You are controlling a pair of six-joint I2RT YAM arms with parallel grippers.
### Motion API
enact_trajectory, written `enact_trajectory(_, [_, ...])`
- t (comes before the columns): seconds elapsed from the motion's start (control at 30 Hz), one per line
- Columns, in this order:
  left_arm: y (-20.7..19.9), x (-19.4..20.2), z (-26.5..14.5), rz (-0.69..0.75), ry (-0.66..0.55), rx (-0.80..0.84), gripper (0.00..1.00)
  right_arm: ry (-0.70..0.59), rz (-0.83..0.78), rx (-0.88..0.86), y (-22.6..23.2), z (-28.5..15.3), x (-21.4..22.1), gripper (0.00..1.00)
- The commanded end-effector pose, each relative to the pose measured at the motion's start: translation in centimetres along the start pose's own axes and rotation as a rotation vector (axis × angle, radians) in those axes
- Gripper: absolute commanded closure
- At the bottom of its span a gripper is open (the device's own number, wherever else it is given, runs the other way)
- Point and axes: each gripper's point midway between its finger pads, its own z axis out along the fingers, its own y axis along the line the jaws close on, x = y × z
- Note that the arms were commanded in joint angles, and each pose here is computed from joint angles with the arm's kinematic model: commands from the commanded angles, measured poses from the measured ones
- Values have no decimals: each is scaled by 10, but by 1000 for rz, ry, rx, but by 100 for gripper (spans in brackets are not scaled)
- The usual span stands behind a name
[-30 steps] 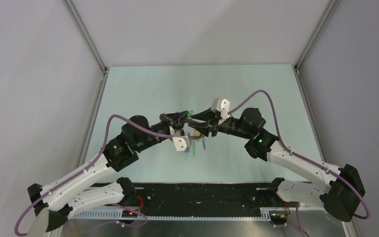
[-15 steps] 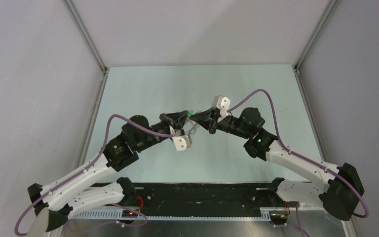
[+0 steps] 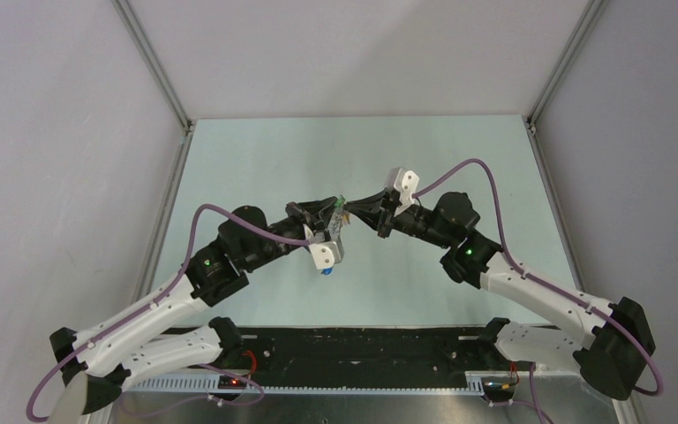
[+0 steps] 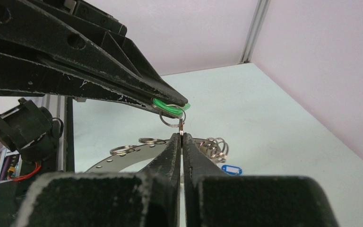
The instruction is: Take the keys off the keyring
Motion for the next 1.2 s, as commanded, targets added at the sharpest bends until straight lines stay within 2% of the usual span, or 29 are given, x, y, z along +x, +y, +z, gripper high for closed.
enact_trajectory(0.0, [13, -10, 0, -23, -26, -46, 100, -164, -20, 30, -5, -6, -52, 100])
enact_trajectory(0.3, [17, -7, 3, -64, -3, -61, 100, -350, 22, -30, 7, -12, -66, 100])
enact_trajectory(0.67, [20, -5, 5, -105, 15, -72, 100, -437, -4, -49, 10, -21, -81, 100])
enact_trajectory(0.73, [23, -7, 3, -108, 11, -83, 100, -411, 11, -35, 7, -22, -76, 84])
enact_trajectory(0.77, [25, -8, 0, -108, 7, -91, 100, -378, 27, -25, 5, -21, -68, 72])
enact_trajectory(0.83, [26, -9, -3, -100, 2, -96, 100, -334, 41, 4, 0, -22, -59, 62])
enact_trajectory(1.0, [25, -13, -5, -87, -16, -88, 100, -288, 20, 17, 0, -26, -51, 58])
enact_trajectory(1.17, [24, -15, -6, -81, -28, -82, 100, -270, -20, -3, 3, -26, -48, 64])
